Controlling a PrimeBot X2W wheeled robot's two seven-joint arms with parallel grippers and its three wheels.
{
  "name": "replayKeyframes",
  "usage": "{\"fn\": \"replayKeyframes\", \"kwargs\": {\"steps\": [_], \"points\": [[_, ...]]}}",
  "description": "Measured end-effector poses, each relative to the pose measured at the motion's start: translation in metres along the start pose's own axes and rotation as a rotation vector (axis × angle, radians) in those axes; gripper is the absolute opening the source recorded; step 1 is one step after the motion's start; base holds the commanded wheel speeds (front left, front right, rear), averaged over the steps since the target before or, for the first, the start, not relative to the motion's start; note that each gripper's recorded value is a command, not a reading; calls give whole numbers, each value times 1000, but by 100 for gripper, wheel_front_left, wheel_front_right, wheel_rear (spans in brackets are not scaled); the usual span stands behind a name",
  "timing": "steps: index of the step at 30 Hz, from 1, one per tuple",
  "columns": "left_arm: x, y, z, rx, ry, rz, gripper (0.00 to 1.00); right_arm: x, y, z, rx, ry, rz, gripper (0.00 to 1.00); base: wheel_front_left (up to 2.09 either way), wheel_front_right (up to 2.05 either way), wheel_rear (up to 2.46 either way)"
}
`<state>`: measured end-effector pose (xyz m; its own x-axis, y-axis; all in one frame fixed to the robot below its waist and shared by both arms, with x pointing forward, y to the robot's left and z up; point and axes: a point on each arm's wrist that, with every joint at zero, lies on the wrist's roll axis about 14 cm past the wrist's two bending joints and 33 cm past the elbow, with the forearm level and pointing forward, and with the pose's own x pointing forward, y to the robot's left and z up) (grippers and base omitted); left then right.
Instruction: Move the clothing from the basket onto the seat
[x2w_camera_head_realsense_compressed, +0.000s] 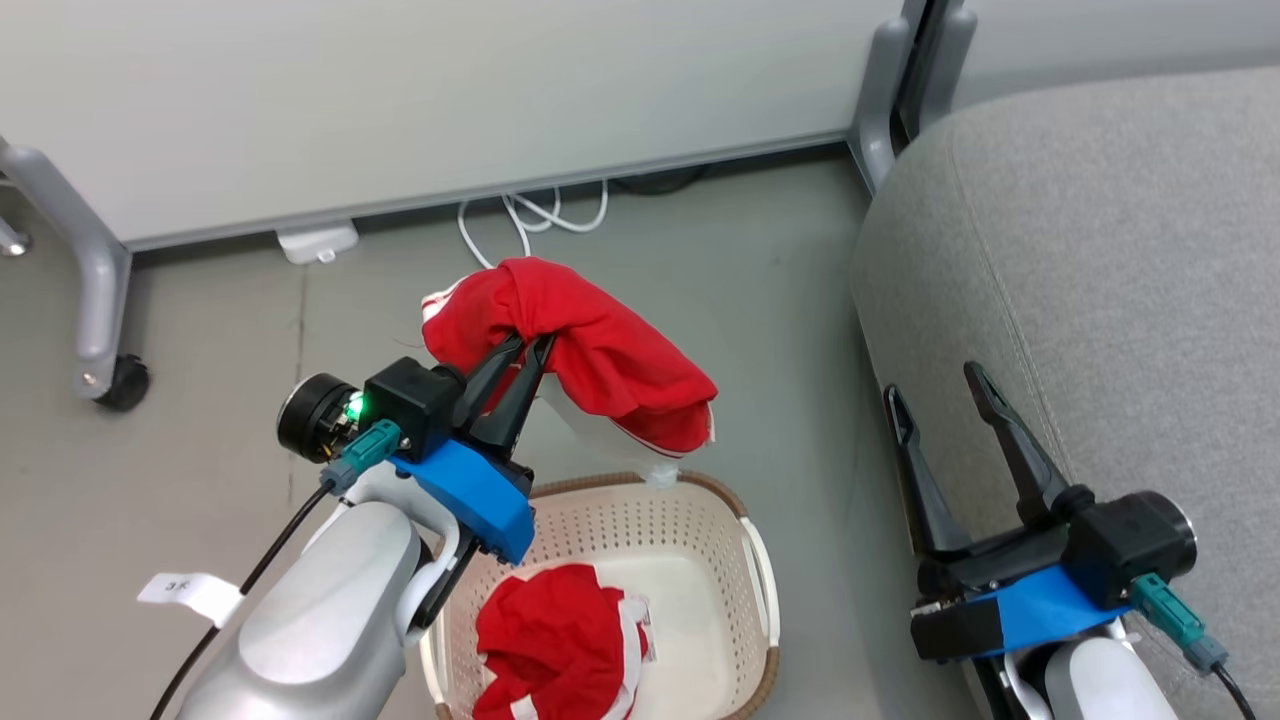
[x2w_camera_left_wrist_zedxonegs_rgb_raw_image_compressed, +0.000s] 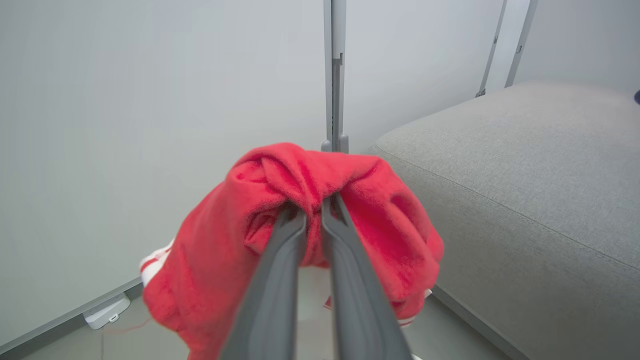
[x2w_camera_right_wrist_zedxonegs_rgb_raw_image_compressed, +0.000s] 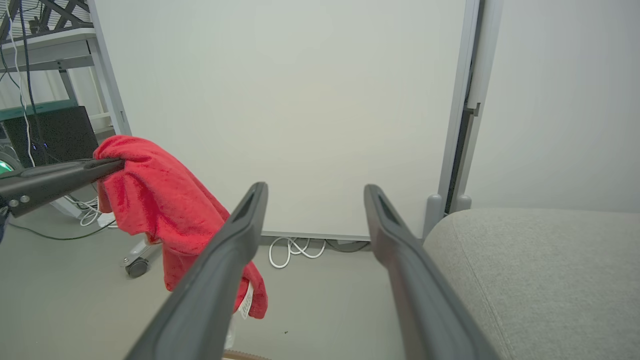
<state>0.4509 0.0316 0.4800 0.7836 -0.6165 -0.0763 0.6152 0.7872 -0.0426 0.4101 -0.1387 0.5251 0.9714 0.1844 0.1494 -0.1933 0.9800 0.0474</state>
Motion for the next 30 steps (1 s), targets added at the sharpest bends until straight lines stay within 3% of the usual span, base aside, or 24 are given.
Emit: {"fn": "replayKeyframes", "kwargs": {"steps": [8, 30], "points": [[-20, -10, 33, 4, -96, 21, 0, -14, 10, 11, 6, -21, 19, 100, 0, 0, 0], [-35, -34, 56, 0, -159, -12, 0, -29, 27, 16, -10, -26, 61, 100, 0, 0, 0]]}}
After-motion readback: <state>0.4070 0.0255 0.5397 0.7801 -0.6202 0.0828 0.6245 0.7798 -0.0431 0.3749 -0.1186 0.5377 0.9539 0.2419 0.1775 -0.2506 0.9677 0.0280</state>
